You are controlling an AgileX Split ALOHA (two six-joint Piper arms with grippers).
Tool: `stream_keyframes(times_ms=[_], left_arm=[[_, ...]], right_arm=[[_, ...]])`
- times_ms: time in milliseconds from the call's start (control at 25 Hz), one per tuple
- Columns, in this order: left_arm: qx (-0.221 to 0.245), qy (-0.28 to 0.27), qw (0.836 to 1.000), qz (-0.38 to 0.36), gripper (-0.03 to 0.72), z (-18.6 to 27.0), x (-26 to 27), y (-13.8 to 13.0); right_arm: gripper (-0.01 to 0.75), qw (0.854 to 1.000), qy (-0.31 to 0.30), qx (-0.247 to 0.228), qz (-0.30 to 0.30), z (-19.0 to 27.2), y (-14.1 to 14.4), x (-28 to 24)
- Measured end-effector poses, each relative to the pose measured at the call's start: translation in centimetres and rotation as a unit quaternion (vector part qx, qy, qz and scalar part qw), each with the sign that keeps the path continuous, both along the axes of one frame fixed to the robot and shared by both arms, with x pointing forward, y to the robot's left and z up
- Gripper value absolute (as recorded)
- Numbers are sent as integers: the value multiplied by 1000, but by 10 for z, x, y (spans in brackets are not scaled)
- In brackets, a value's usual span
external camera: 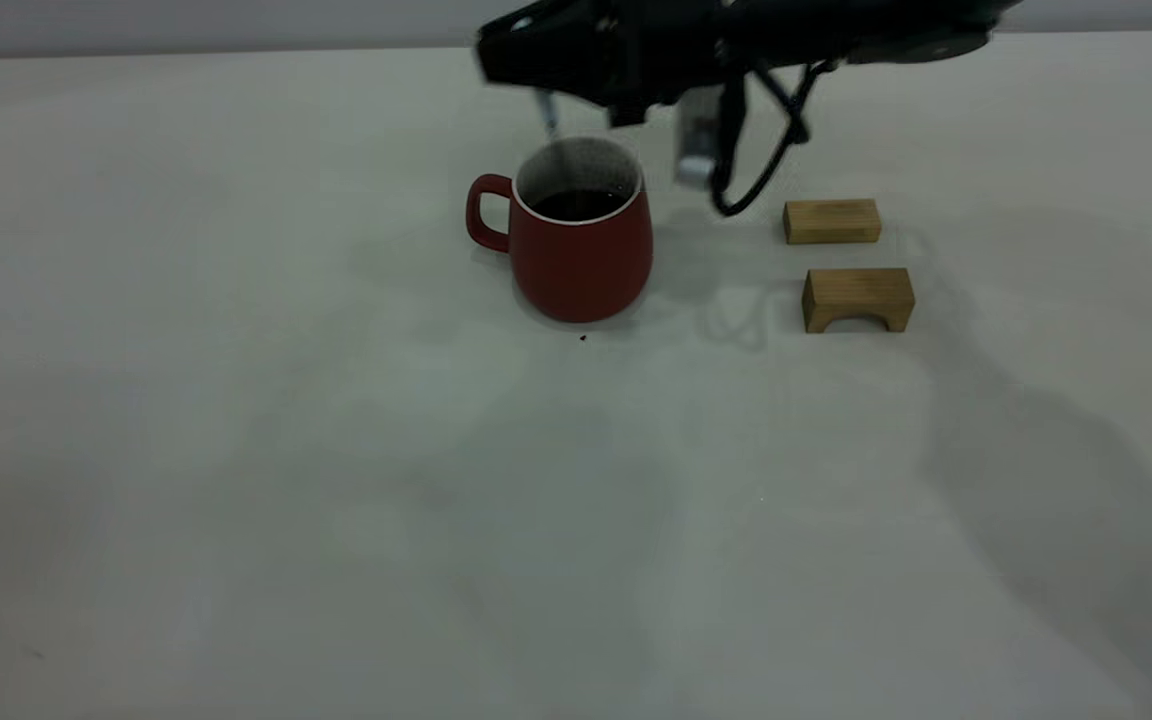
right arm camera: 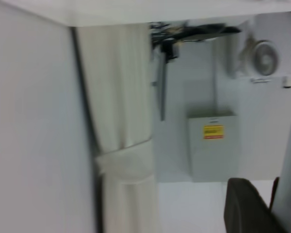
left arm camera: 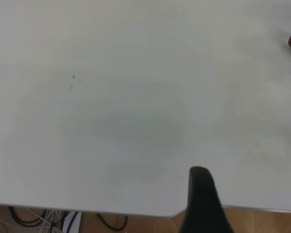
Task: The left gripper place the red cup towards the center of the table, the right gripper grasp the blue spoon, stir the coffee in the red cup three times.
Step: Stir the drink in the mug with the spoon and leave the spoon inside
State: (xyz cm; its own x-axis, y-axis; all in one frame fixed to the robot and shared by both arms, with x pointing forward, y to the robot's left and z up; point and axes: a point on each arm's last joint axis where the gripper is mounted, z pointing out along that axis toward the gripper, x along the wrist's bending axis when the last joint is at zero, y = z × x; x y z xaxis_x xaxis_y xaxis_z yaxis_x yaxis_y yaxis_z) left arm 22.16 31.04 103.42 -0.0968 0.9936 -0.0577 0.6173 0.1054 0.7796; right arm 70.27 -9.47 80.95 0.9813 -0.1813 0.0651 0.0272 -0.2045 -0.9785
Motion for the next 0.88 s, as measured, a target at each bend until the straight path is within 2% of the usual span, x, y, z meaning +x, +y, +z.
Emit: stream_keyframes(times_ms=[160,520,600,720,800,880], left_arm=[[0,0,1000,0,558,0,0,0],[0,0,1000,0,558,0,0,0],[0,0,1000,0,558,0,0,0],[0,0,1000,0,558,0,0,0],[0,0,1000,0,558,0,0,0],[0,0,1000,0,558,0,0,0]], right_arm=[[124,999,28,-28,-30,-13,-15,-4],[132,1000,13,-20,-1,-11,-12,-11],[158,999,-28,-18,13,-10,-11,-12],[272,990,-131,-31,37,-7,-11,-12],[371,974,-214,-48,59,-3,-10,-12],[444,946,-304,-67,89,5,-10,-12]])
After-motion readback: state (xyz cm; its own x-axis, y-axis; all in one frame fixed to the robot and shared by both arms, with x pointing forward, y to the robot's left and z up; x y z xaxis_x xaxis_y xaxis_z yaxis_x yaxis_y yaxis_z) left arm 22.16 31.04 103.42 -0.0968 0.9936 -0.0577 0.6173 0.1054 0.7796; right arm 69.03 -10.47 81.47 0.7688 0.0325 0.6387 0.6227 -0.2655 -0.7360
